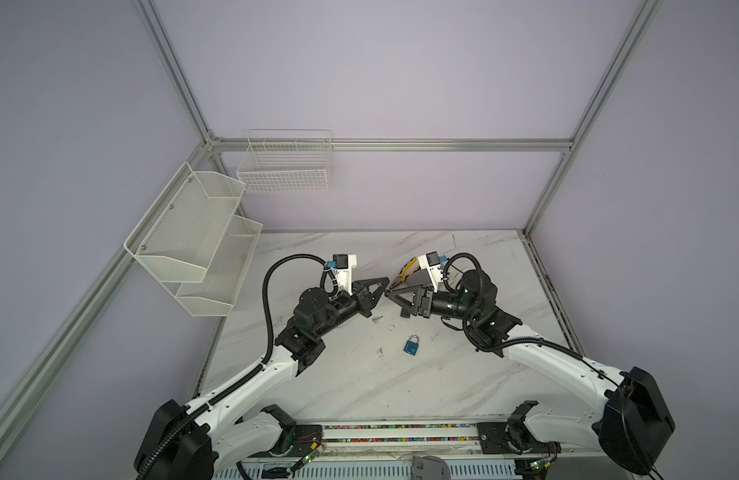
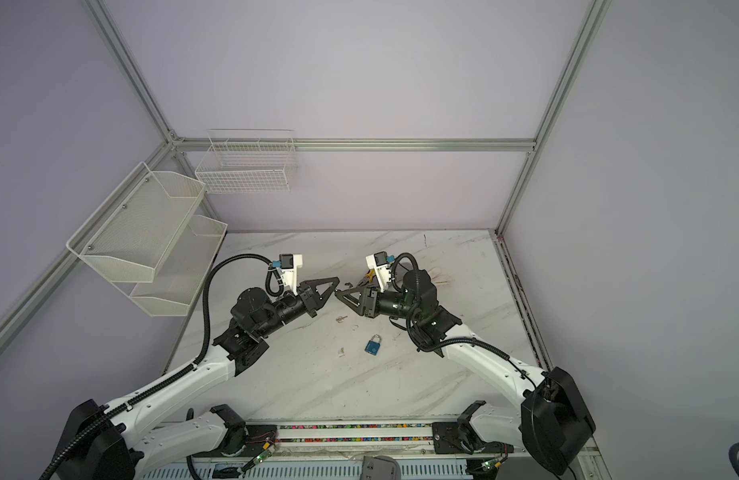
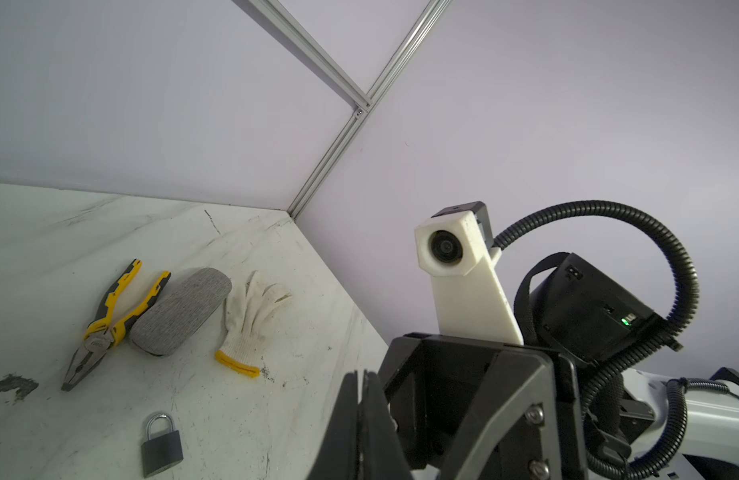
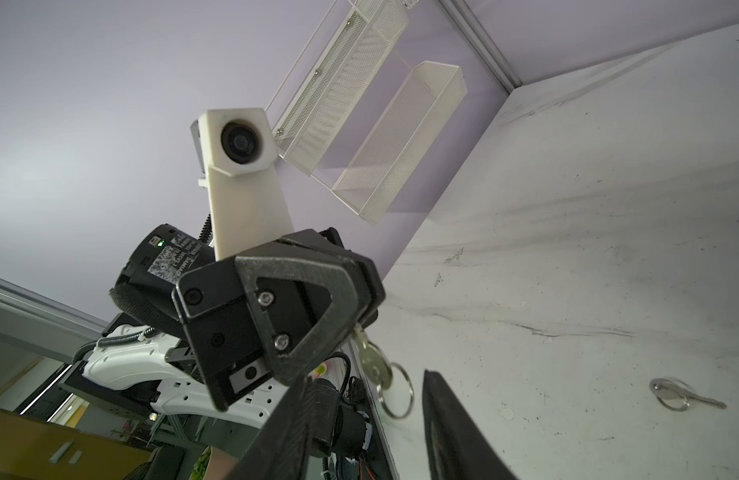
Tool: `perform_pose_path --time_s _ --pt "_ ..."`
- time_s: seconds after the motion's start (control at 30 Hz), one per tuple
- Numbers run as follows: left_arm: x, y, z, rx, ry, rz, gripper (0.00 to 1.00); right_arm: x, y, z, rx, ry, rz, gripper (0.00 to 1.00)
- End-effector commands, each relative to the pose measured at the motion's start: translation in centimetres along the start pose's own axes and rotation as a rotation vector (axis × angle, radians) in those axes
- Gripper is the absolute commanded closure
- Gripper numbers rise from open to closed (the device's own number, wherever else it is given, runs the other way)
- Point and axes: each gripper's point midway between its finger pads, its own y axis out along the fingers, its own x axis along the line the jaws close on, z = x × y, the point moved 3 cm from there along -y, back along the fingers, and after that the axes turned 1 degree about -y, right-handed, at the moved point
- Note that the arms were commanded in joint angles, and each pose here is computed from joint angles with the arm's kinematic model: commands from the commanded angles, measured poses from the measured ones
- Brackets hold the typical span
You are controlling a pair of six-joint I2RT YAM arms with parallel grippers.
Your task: Unlock with the key
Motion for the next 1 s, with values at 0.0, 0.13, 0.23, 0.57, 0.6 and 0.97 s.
perform_pose_path --time_s 0.0,0.13,0.23,0.57,0.6,0.97 --pt "-3.17 0.19 -3.24 -0.077 0.075 0.113 1.00 1.41 0.01 -0.93 -0.005 -0.054 -0.064 0.57" --pt "-3.36 0.32 -3.27 -0.071 0.074 0.125 1.00 1.31 -0.07 -1.23 -0.016 -0.062 -0.060 0.59" --pt "-3.37 0.39 -3.27 -0.069 0.071 0.127 1.00 1.27 0.06 -1.43 -0.022 -0.064 -0.064 0.60" --pt "-3.60 0.54 -3.49 -0.068 0.071 0.134 1.00 0.97 0.56 -1.46 -0.012 -0.064 -0.079 0.71" --pt "-3.67 0.55 -3.54 -0.069 0.072 0.135 1.00 1.03 0.56 -1.42 -0.011 -0.065 -0.085 0.74" --pt "-3.77 0.83 -3.95 -0.078 0.076 0.136 1.00 1.00 0.38 -1.13 0.003 -0.060 -0.109 0.79"
